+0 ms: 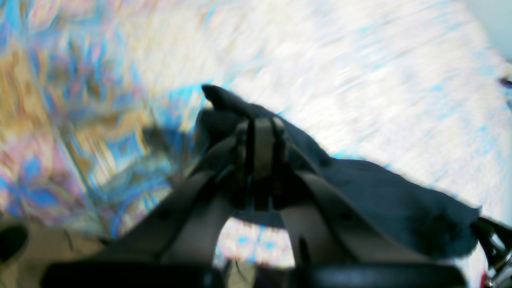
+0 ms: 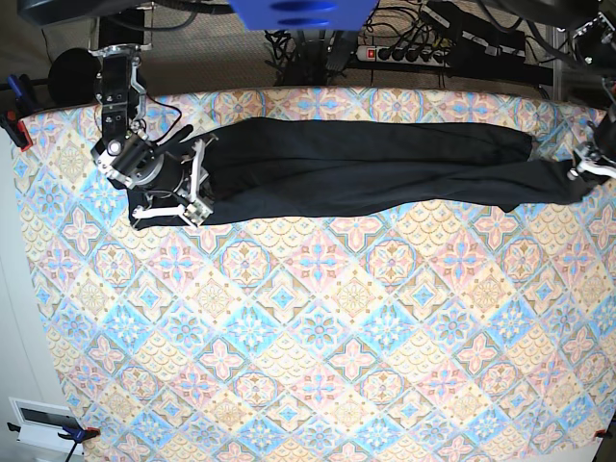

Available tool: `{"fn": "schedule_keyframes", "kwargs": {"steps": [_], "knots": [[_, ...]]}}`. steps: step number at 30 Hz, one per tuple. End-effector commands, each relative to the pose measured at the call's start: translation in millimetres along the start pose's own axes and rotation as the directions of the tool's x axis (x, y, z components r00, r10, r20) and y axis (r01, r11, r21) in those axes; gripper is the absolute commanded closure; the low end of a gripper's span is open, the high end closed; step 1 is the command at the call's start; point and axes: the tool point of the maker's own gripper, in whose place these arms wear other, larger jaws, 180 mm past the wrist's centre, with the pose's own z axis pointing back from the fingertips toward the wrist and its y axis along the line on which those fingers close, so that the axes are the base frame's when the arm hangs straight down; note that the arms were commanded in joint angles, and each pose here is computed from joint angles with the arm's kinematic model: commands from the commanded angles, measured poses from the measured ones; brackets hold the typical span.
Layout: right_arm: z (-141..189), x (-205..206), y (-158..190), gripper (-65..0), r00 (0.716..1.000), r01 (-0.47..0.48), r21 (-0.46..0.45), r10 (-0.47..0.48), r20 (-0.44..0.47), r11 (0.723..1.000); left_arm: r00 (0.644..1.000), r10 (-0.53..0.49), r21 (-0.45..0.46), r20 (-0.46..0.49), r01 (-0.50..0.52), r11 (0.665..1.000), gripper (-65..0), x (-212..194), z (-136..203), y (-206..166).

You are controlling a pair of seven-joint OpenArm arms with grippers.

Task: Layout the t-shirt on the table in an organized manner, then fold the t-shirt properly
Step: 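Pull the strip end with the left gripper away from the right gripper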

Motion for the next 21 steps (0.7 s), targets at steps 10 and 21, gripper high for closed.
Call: {"fn": "schedule_keyframes", "kwargs": {"steps": [10,21], "knots": [[-3,28,3,-19.1,0.997,-0.043,0.004,0.043,0.062,0.999,0.987,-0.125,0.043,-0.101,0.130,0.991,-0.7,-27,-45,-11],[-28,56,-34,-25.7,0.996,-0.047,-0.015,0.048,0.077,0.999,0.976,-0.172,0.123,-0.130,0.188,0.975,-31.6,-38,-52,-1]]}}
